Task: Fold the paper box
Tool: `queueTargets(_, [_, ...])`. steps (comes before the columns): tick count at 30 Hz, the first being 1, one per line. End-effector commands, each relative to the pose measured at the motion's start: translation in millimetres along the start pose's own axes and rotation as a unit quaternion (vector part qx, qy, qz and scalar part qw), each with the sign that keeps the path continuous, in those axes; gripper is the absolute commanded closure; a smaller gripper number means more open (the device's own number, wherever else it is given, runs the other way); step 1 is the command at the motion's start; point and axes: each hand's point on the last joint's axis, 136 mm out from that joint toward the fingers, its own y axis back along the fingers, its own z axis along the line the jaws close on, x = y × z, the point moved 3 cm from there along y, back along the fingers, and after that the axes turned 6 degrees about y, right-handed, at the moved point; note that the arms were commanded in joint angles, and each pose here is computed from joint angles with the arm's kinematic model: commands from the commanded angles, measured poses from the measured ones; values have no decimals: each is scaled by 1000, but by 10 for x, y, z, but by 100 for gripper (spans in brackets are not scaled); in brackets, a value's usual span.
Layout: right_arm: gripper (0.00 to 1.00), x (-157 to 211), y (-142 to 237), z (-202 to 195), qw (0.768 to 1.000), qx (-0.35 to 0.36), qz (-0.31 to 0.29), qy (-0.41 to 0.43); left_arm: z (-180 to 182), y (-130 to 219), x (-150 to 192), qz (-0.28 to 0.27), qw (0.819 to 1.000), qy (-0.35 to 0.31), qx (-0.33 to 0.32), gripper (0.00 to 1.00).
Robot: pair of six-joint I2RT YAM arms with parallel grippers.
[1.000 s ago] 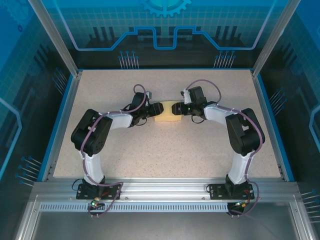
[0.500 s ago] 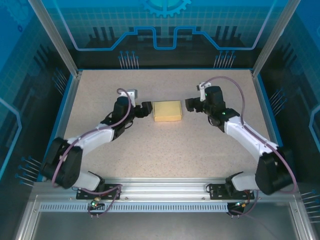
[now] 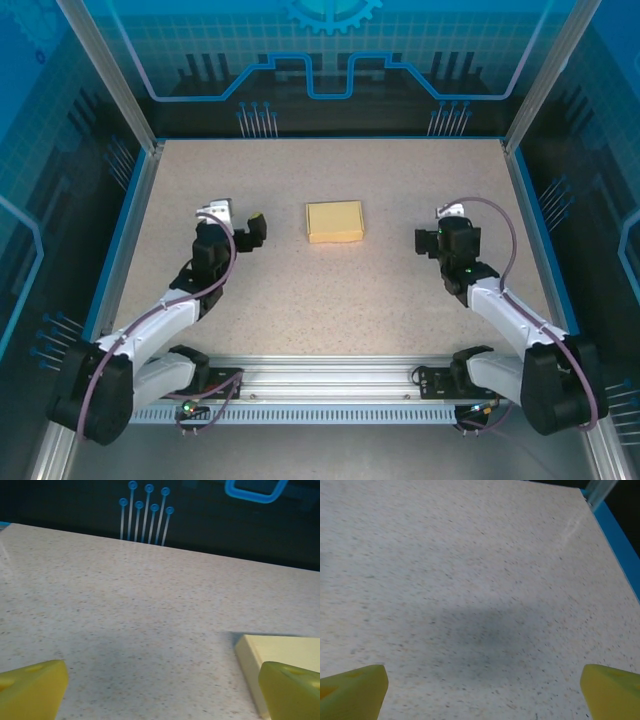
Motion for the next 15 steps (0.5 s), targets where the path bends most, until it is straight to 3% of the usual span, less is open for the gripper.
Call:
queueTargets(1, [0, -134, -51, -34, 998, -7, -58, -18, 228, -92, 43, -6, 999, -26, -43, 1])
queueTargets(9, [0, -103, -189, 64, 997, -24, -74, 12, 451, -261, 5, -16, 998, -23, -57, 1])
queueTargets(15, [0, -136, -268, 90, 996, -35, -84, 7, 524, -360, 174, 26, 997, -42, -58, 1])
